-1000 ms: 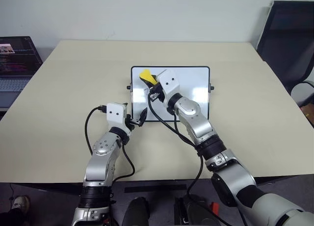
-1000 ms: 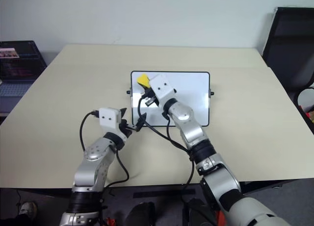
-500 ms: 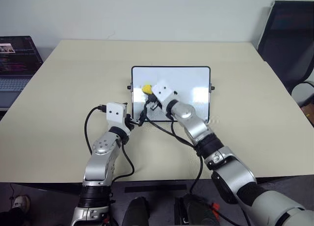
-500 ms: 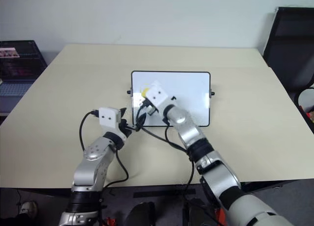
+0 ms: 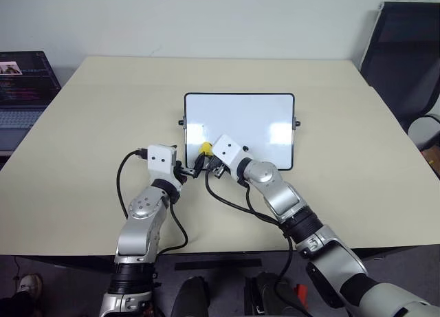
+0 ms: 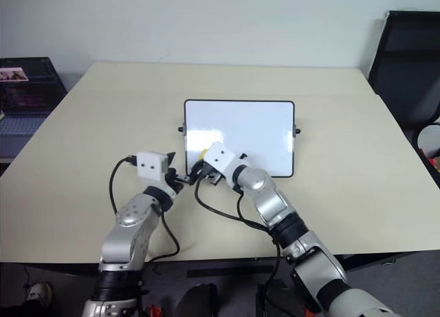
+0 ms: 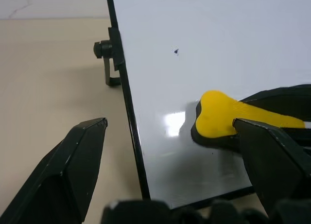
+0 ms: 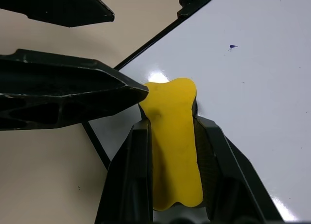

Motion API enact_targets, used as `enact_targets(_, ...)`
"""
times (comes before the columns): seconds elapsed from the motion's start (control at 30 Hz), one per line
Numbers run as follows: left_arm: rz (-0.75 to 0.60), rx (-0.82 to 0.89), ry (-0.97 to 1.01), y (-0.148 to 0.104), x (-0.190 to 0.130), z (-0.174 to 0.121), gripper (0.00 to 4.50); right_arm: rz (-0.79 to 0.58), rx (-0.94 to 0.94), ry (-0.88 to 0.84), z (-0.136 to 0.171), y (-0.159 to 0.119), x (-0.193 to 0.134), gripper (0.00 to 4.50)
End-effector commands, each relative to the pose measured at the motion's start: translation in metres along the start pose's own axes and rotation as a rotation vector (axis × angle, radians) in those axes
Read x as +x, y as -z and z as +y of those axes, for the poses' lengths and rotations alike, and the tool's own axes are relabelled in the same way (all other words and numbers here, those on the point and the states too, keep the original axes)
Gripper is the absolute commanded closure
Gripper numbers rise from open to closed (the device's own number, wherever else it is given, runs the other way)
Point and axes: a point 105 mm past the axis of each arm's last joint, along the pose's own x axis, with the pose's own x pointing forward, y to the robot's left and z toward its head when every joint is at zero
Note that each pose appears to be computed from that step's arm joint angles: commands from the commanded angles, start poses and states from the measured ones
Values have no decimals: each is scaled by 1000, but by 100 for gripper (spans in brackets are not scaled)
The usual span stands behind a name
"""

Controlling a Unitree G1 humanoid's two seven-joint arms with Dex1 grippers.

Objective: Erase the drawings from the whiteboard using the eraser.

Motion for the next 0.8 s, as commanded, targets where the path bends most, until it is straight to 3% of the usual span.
enact_targets(0.03,-70,12,7,-19,-1,-3,0,-83,-11,97,-28,-29,7,362)
enact_targets(0.4,-74,6,-15,-19,-4,-1,0,-114,-50,114,-43,-47,25,362)
enact_targets(0.8,-60,1,26,-17,0,-7,0,-48,3,112,-35,-6,-7,362)
